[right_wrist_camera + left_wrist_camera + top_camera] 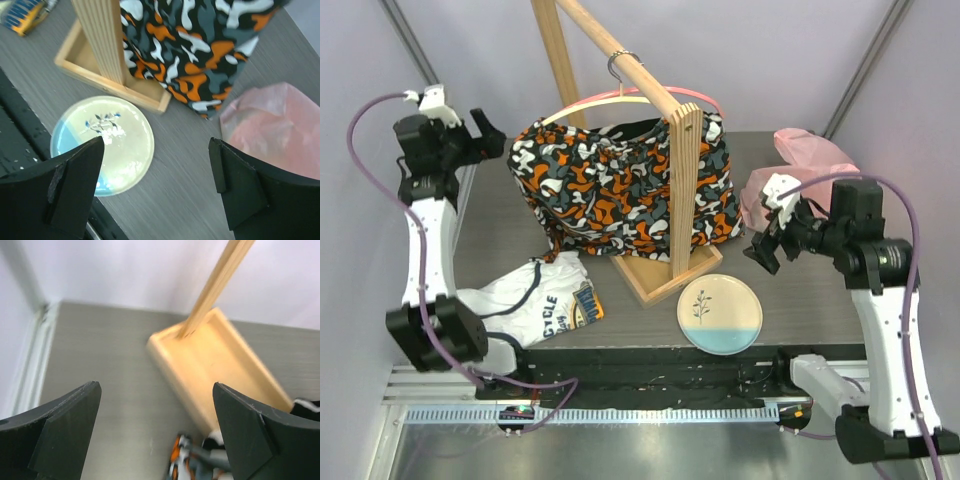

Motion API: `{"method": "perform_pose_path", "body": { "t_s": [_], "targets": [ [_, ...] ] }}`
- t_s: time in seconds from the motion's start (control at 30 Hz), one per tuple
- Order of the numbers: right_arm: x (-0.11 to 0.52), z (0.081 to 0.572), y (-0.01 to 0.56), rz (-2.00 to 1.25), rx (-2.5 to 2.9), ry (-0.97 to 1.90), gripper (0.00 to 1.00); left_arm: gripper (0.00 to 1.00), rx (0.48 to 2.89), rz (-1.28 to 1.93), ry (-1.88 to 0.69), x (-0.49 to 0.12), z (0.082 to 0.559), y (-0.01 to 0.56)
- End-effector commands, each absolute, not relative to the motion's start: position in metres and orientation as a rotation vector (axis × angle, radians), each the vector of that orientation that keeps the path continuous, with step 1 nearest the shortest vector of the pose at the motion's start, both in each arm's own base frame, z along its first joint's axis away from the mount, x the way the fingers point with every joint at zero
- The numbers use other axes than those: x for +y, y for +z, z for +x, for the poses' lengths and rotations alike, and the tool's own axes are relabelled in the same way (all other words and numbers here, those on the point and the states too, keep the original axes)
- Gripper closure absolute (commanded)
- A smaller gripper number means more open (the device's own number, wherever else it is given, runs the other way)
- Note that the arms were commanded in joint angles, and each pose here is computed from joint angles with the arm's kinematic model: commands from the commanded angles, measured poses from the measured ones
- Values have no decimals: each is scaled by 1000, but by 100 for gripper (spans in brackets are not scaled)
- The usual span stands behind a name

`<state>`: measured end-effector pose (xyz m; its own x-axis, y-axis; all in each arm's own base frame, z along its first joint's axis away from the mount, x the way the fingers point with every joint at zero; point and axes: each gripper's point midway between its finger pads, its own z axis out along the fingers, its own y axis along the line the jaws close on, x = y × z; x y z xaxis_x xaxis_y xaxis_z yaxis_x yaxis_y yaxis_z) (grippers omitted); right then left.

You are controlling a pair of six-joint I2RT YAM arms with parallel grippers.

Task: Take the fake fruits out of the plastic bag
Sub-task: Adjust the distractor at the center of the board.

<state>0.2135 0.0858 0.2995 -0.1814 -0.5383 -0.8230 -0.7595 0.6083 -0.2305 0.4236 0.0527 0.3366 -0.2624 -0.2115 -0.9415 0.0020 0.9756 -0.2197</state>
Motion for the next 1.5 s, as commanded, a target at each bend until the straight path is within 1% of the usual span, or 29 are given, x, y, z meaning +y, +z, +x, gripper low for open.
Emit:
{"method": "perform_pose_path", "body": {
  "t_s": [0.0,0.07,0.1,0.13,0.17,0.3,0.33,0.47,0.57,0.6,0.63,0.7,0.73,0.77,0.8,0.83,0.9,0.93,1.0,1.03,1.07,1.1,1.27,1.3,1.33,1.37,1.4,1.43,1.47],
  "targets": [
    [131,214,331,-1130,1731,513,8,0,1748,9,-448,21,473,361],
    [140,220,341,-1133,1710,500,9,0,1711,90,-465,7,499,358],
    [151,217,342,-1168,1695,519,11,0,1674,157,-428,2,509,370],
    [157,220,345,-1164,1706,518,12,0,1698,178,-426,-8,527,354],
    [162,220,346,-1170,1713,526,13,0,1667,194,-406,-9,539,367],
    [195,209,348,-1244,1711,576,15,0,1619,212,-422,-23,588,368],
    [196,213,345,-1239,1732,542,15,0,1610,220,-426,-32,599,365],
    [214,216,332,-1247,1768,553,15,0,1537,178,-348,-39,653,352],
    [222,221,331,-1223,1791,586,15,0,1440,200,-339,-52,675,360],
    [226,225,327,-1220,1807,593,15,0,1425,201,-346,-56,687,348],
    [232,228,330,-1217,1799,595,15,0,1395,217,-352,-62,691,354],
    [241,240,330,-1189,1825,592,16,2,1379,214,-355,-62,701,344],
    [248,246,334,-1171,1812,593,15,6,1360,213,-358,-63,702,347],
    [250,253,335,-1131,1832,586,16,10,1335,234,-381,-84,702,348],
    [258,264,337,-1112,1827,581,15,14,1349,247,-391,-90,707,335],
    [261,270,338,-1083,1835,569,15,23,1323,265,-393,-93,707,345],
    [263,292,338,-994,1867,509,15,34,1310,315,-428,-105,705,342],
    [264,301,336,-965,1878,483,15,47,1306,333,-440,-108,703,342],
    [261,318,340,-885,1887,419,14,61,1297,347,-457,-110,700,344],
    [261,325,334,-875,1903,398,13,82,1296,363,-469,-111,696,345],
    [263,329,335,-865,1902,390,13,96,1287,358,-465,-109,694,348],
    [263,333,335,-853,1900,379,13,100,1307,310,-452,-99,696,341],
    [265,331,338,-855,1873,401,13,100,1290,279,-469,-89,682,364],
    [264,330,339,-857,1871,402,12,100,1292,264,-444,-71,683,363],
    [262,324,345,-865,1853,408,11,90,1277,291,-446,-73,680,368],
    [260,320,342,-878,1861,409,11,71,1284,326,-448,-78,681,363],
    [258,316,343,-889,1858,415,10,39,1242,370,-442,-82,679,381],
    [260,310,343,-906,1855,441,9,33,1257,385,-444,-83,682,378],
    [258,302,344,-920,1856,462,9,29,1278,375,-449,-84,692,363]
  ]
}}
